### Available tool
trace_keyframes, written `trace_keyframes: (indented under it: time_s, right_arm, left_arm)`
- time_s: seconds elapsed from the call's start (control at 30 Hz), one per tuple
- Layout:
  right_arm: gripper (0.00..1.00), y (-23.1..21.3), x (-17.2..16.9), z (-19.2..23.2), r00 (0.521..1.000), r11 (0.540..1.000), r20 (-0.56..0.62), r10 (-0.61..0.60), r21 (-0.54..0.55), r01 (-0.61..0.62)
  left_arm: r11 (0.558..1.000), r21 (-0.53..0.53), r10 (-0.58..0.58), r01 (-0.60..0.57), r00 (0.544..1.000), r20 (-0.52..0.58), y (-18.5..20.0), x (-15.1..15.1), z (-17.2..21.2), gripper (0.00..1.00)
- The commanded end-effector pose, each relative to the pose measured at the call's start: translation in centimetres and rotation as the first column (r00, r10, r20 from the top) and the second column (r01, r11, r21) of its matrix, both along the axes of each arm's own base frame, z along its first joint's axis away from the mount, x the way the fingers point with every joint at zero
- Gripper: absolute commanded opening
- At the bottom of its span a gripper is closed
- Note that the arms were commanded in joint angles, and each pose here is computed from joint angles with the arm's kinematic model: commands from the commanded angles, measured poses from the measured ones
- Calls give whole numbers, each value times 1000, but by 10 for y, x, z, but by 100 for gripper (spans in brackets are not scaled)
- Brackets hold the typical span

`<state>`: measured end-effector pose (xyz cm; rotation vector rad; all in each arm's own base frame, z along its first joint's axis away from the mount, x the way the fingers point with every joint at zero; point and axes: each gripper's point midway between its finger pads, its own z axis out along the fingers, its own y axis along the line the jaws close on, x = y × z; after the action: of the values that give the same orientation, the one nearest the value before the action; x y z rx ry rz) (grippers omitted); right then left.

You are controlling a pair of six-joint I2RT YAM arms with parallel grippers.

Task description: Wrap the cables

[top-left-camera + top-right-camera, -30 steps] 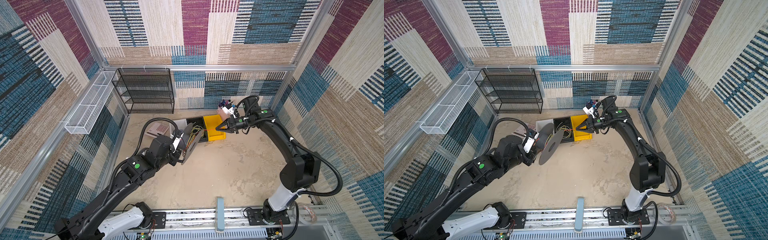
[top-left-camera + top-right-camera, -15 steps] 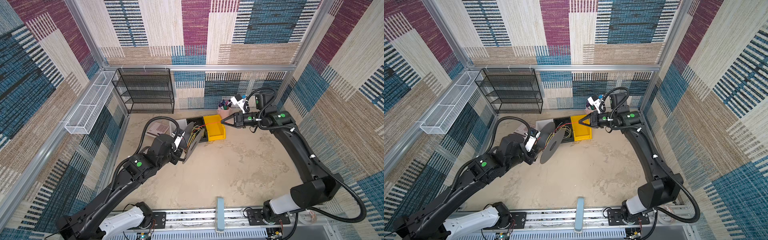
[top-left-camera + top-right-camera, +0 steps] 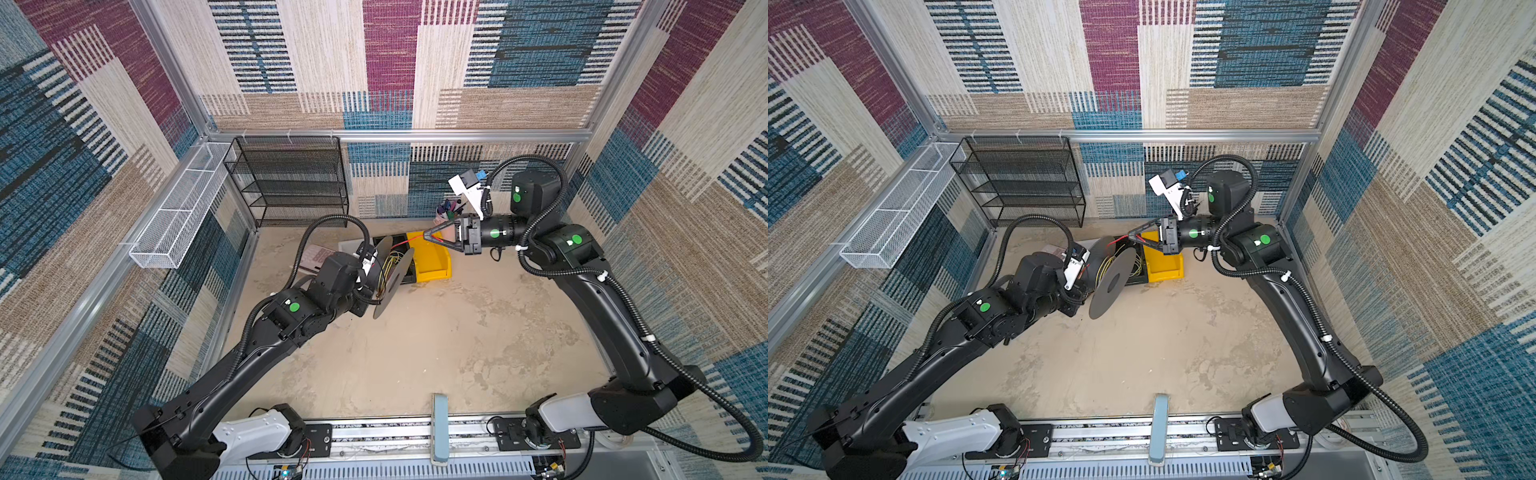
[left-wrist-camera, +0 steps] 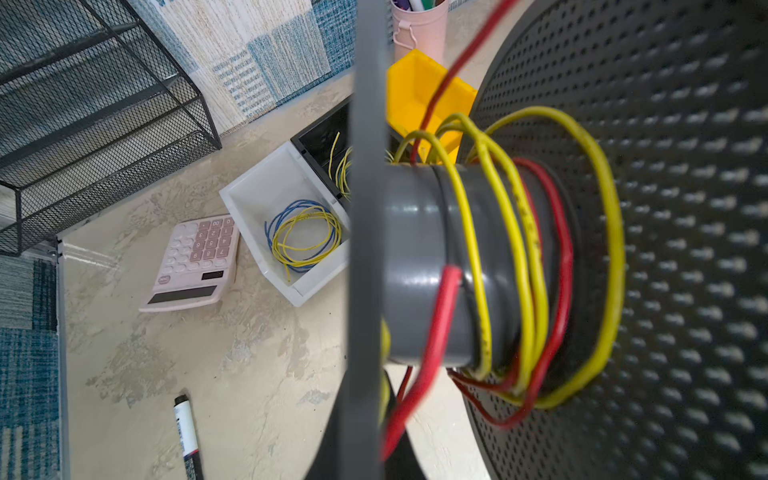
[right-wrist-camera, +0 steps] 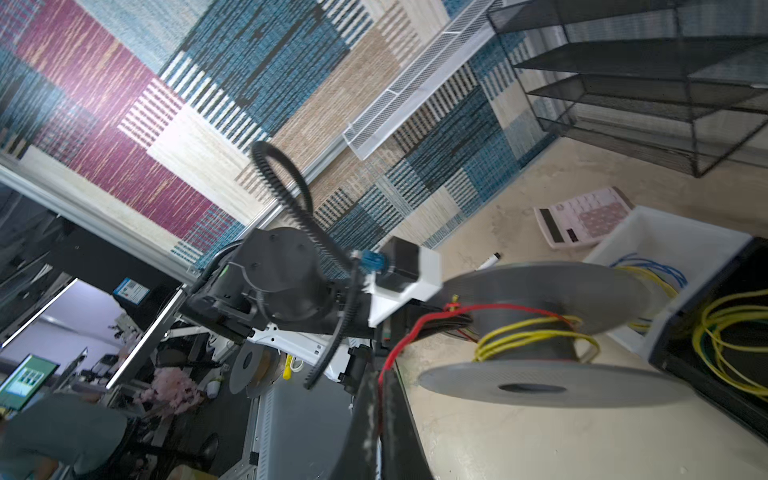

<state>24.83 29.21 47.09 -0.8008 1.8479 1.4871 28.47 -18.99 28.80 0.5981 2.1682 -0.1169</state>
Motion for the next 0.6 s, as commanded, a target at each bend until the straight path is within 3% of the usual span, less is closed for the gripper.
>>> trace_keyframes:
  time_s: [0.0, 0.1, 0.2, 0.37, 0.57]
  right_arm:
    - [0, 19, -18, 21, 997, 998, 68, 41, 38, -43]
    - [0, 30, -41, 22, 993, 995, 83, 81, 53, -86]
    - [0, 38, -70, 14, 987, 987, 87, 138, 69, -144]
    - [0, 47, -110, -31, 978, 978, 52, 204, 36, -206]
    - [0, 26, -127, -74, 987, 987, 37, 157, 40, -159]
  left_arm:
    - [982, -60, 177, -178, 984, -27, 12, 12, 6, 0]
    - [942, -162, 283, -295, 955, -91, 14, 25, 11, 0]
    - [893, -320, 272, -318, 945, -180, 0, 37, 16, 0]
    - [737, -578, 211, -350, 932, -296, -15, 57, 36, 0]
    - [566, -735, 186, -374, 926, -328, -8, 64, 68, 0]
